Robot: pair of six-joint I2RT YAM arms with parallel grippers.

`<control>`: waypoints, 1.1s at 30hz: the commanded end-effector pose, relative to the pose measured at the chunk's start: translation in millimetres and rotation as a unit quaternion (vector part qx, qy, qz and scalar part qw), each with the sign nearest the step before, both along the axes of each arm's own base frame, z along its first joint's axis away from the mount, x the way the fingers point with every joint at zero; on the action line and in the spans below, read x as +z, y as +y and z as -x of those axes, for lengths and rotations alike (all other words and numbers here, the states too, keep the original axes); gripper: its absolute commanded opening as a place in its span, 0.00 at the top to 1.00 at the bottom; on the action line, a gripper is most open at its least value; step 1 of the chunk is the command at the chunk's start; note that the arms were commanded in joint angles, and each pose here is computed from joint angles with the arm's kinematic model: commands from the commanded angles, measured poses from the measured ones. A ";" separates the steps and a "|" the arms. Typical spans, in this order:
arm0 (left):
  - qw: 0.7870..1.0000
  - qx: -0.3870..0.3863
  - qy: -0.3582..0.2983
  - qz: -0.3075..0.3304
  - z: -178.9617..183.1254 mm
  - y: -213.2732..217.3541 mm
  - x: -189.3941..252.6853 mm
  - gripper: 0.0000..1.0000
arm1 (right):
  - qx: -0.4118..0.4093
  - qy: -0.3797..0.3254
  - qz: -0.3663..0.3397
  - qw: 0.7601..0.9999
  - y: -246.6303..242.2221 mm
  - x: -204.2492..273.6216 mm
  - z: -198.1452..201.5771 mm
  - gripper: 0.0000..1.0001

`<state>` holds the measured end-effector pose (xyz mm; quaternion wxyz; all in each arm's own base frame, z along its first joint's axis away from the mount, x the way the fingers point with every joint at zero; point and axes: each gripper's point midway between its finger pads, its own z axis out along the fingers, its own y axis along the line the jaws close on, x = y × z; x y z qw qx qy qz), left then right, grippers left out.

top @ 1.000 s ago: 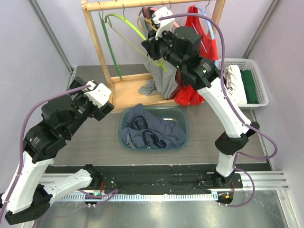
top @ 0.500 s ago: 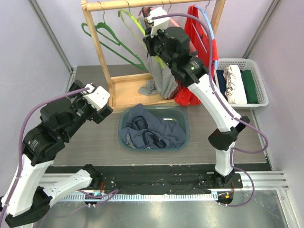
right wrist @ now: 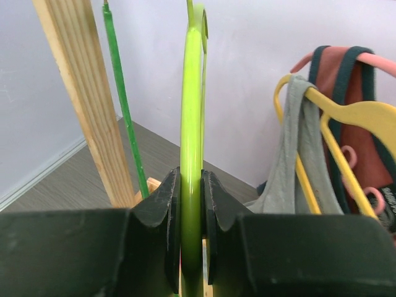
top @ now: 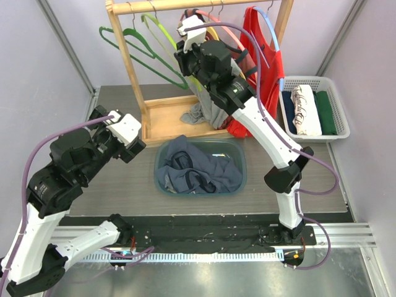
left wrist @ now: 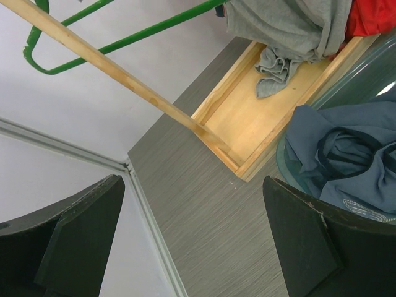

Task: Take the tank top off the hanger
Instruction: Place the hanger at the clothesline.

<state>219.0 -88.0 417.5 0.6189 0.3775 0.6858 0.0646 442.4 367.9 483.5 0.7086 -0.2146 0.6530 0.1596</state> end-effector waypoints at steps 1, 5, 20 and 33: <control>1.000 -0.001 -0.006 0.016 -0.5 -1.9 6.6 0.00 | 0.013 -0.035 -0.033 0.999 16.6 18.2 -0.6 0.99; 1.000 -0.002 -0.003 0.016 -1.7 -3.2 4.4 0.00 | 0.023 -0.030 -0.030 0.999 26.8 10.7 0.3 0.99; 0.999 -0.007 0.033 0.040 -2.8 -13.3 -13.9 0.00 | 0.001 -0.004 -0.019 1.000 -7.9 6.5 25.3 0.24; 0.974 -0.033 0.203 0.089 -11.3 -67.7 -125.1 0.00 | -0.002 -0.041 -0.071 0.997 -97.8 61.9 110.6 0.16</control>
